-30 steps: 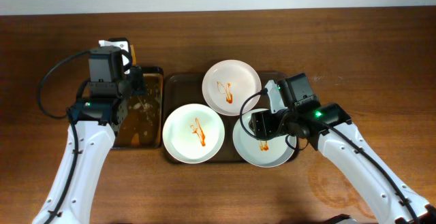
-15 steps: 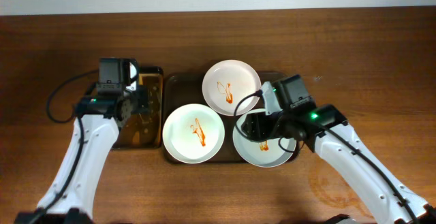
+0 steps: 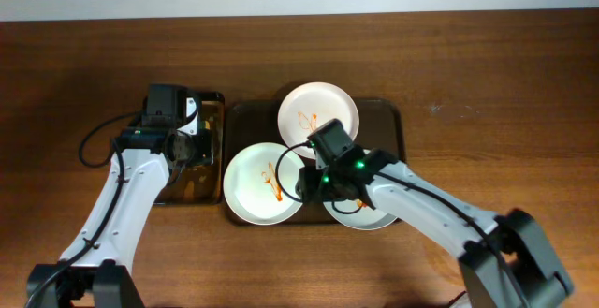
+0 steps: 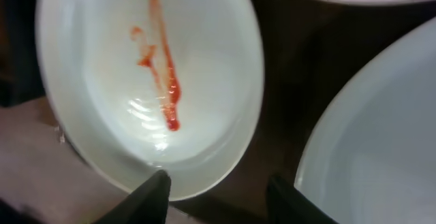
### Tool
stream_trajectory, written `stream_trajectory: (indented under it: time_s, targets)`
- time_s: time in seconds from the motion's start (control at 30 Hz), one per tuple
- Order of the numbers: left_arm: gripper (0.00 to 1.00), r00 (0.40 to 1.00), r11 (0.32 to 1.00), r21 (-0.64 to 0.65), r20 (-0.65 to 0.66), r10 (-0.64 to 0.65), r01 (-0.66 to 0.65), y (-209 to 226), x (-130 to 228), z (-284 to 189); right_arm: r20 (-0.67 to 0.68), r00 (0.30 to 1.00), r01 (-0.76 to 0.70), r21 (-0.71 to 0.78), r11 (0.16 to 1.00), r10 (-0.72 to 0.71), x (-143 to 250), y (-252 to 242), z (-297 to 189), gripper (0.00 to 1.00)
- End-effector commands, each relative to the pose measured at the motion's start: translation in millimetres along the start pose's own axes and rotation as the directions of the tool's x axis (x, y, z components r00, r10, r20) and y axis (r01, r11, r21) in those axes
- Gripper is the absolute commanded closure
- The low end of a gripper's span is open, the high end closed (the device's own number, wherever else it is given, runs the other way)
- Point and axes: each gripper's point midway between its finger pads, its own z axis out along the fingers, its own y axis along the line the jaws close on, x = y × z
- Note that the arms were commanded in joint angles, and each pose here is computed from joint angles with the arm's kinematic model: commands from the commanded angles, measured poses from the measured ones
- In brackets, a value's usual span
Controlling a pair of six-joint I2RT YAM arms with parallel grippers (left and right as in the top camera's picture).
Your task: Clean dirty plates on tray and stack at the side
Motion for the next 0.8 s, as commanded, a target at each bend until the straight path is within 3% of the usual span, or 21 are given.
stream_trajectory:
  time_s: [0.0,0.4,0.77]
  targets:
    - [1.0,1.0,0.996,0.084,-0.01,-0.004,0.005,-15,2,-2,-0.004,0.998,-0.069,0.024,0.997,0.07,-3,-2,12,0.59]
    - [1.0,1.0,0.962,0.274,-0.029,-0.001,0.009,-48,6,-8,0.017,0.993,-0.12,0.044,0.992,0.119,-6,-7,21,0.76]
    - [1.0,0.996,0.929,0.371,-0.08,0.041,-0.009,-75,26,-7,0.027,0.99,-0.143,0.088,0.986,0.141,-1,-11,28,0.79]
